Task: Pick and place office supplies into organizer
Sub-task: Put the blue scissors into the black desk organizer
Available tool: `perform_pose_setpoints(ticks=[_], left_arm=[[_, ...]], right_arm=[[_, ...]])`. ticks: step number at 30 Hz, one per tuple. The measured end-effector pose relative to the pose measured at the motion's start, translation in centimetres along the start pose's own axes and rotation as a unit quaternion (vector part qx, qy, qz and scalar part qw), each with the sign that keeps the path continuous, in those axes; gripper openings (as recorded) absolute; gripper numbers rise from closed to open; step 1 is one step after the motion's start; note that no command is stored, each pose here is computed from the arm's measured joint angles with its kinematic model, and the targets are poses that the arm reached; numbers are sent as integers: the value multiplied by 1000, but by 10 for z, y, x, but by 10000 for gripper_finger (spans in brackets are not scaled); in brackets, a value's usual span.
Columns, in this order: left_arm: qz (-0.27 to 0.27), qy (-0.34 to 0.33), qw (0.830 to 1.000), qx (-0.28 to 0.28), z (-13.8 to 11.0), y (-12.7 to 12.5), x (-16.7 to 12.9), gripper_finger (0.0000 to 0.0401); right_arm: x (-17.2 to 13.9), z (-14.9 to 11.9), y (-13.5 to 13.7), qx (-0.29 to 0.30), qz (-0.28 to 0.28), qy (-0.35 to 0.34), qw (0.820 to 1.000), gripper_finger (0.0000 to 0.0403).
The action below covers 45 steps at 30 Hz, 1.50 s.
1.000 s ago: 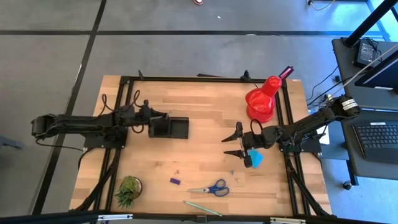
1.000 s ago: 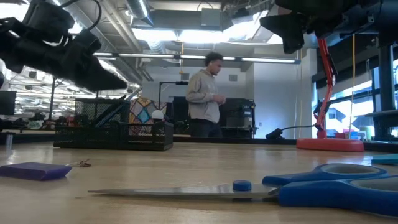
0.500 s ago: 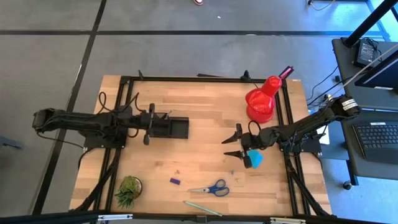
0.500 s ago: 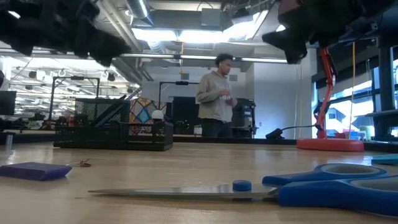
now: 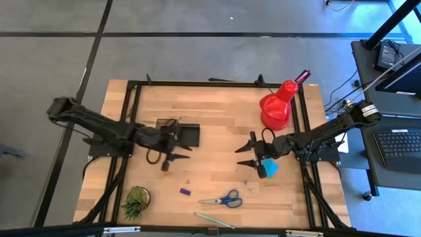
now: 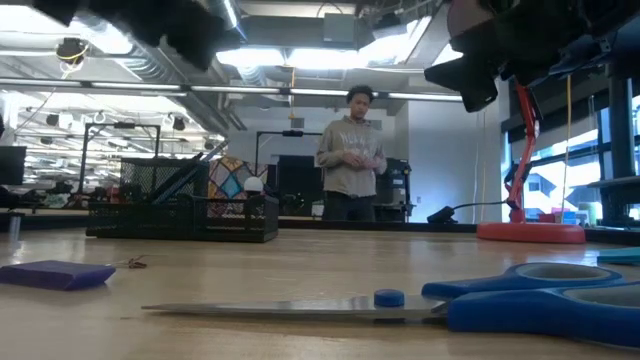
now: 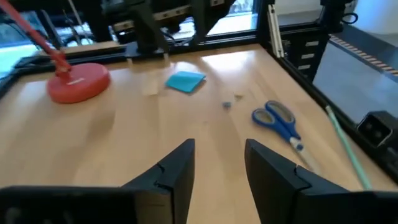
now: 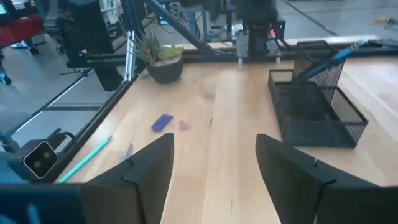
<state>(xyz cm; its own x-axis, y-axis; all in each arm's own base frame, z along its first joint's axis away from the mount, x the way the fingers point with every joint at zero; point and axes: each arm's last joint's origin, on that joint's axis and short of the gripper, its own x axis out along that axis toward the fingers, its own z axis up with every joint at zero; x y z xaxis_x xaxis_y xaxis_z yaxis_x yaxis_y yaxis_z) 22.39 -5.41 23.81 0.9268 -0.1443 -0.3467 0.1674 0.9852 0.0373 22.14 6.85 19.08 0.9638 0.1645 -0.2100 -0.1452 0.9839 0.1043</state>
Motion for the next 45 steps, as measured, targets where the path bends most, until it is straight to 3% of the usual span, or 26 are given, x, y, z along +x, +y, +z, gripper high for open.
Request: perform_pose_setpoints(ticks=[12,18,27,33,39,45], left_arm=[[-55,96,994,-8,35,-37,76,134],[-91,135,986,36,34,-54,95,134],[-93,147,985,13,31,-65,94,134],[-95,150,984,15,31,-67,93,134],[-88,155,984,13,30,-63,94,134],[-81,164,983,12,28,-59,94,134]], right_arm=[[-1,-10,3,80,29,54,995,229],[-1,-10,17,64,28,82,994,229],[10,13,43,17,35,172,984,229],[31,12,67,7,20,295,955,229],[61,4,90,17,-5,405,914,229],[93,9,112,16,6,464,886,229]])
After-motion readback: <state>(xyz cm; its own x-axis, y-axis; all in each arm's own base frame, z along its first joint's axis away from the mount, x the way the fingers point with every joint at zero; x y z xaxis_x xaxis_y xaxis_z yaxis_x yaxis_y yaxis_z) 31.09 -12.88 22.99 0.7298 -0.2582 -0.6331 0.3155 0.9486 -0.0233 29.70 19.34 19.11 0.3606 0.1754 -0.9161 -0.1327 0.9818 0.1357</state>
